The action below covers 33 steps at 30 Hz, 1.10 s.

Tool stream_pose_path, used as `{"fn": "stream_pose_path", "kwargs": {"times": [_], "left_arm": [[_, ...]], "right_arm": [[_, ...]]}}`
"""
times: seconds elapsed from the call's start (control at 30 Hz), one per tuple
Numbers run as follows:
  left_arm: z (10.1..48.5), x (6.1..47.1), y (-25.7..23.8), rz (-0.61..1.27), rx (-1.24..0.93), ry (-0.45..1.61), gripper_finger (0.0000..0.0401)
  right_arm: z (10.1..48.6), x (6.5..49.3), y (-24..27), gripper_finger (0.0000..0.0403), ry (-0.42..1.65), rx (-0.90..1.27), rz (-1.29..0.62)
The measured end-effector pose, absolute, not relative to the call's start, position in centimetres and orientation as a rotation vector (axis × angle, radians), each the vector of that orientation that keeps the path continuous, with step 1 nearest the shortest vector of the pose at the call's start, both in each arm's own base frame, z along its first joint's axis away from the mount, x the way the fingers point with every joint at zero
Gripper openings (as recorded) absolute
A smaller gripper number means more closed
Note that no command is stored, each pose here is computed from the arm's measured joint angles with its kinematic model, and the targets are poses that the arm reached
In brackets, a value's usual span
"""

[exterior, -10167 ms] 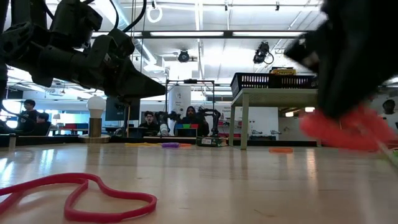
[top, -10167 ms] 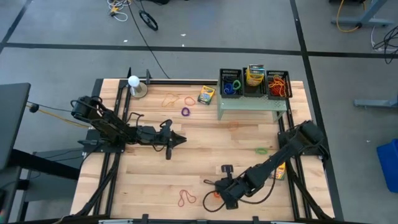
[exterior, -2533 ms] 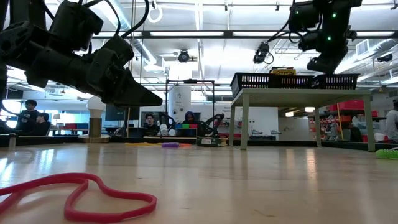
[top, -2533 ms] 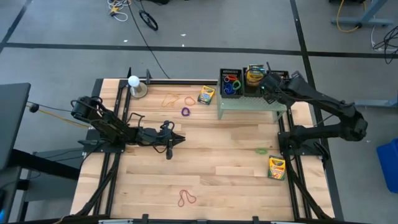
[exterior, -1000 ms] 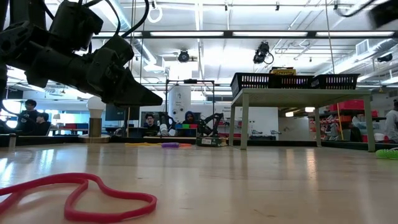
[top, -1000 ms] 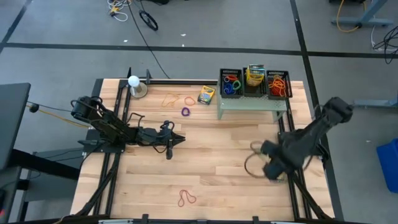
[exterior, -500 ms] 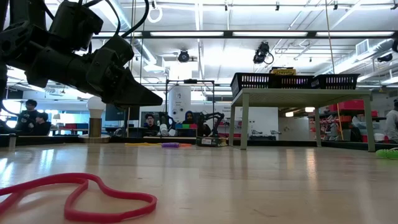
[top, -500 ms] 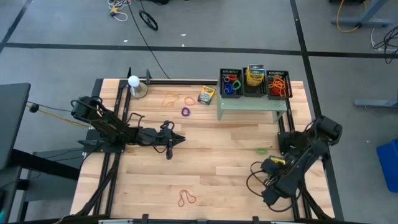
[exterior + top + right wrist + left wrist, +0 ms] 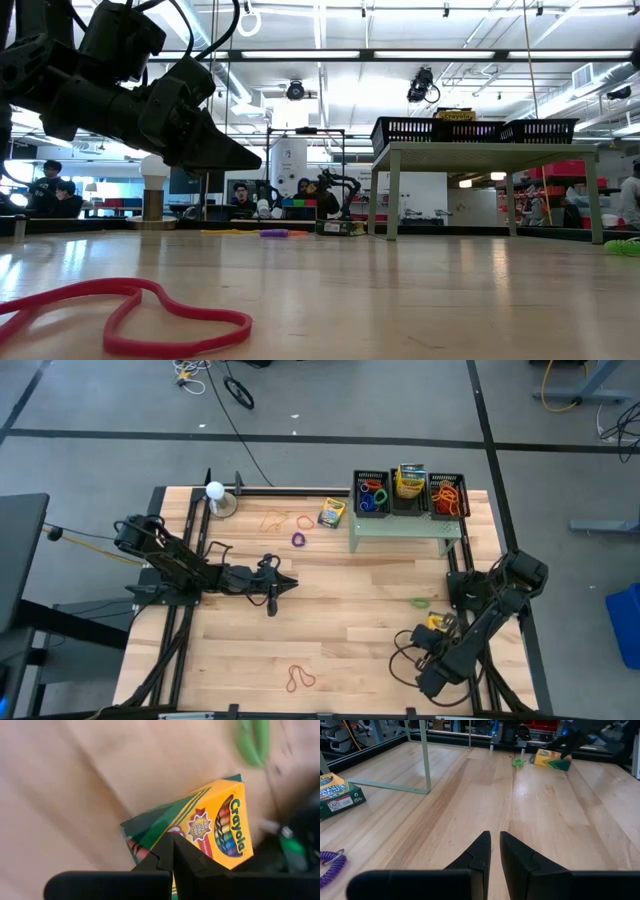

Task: Pick & Place Office Desk Supplies
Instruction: Put the bottom yellow crayon box into the middle black basket on the shelf

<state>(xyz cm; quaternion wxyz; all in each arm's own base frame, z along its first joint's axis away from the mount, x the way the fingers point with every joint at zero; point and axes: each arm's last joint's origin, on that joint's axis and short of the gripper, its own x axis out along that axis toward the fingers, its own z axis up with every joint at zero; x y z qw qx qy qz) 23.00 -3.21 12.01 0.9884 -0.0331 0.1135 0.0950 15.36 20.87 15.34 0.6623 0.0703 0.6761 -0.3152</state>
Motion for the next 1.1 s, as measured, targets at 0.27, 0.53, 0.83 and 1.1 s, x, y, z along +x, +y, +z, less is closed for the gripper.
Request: {"fn": "stream_pose_path", "kwargs": {"times": [0.27, 0.53, 0.83, 1.1], "left_arm": [[12.0, 23.0, -3.2, 0.19, -0.067, 0.228, 0.0048], [12.0, 23.0, -3.2, 0.191, -0.067, 0.228, 0.0048], [12.0, 23.0, -3.2, 0.19, -0.067, 0.228, 0.0048], [12.0, 23.0, -3.2, 0.19, -0.067, 0.227, 0.0048]], "right_arm": [[18.5, 17.6, 22.7, 0.0002, 1.356, 0.124, -0.561], [18.9, 15.4, 21.1, 0.0002, 1.638, 0.101, -0.808], [14.1, 13.8, 19.5, 0.0002, 1.75, 0.157, -0.797], [14.4, 15.6, 20.6, 0.0002, 1.543, 0.201, -0.67]]}}
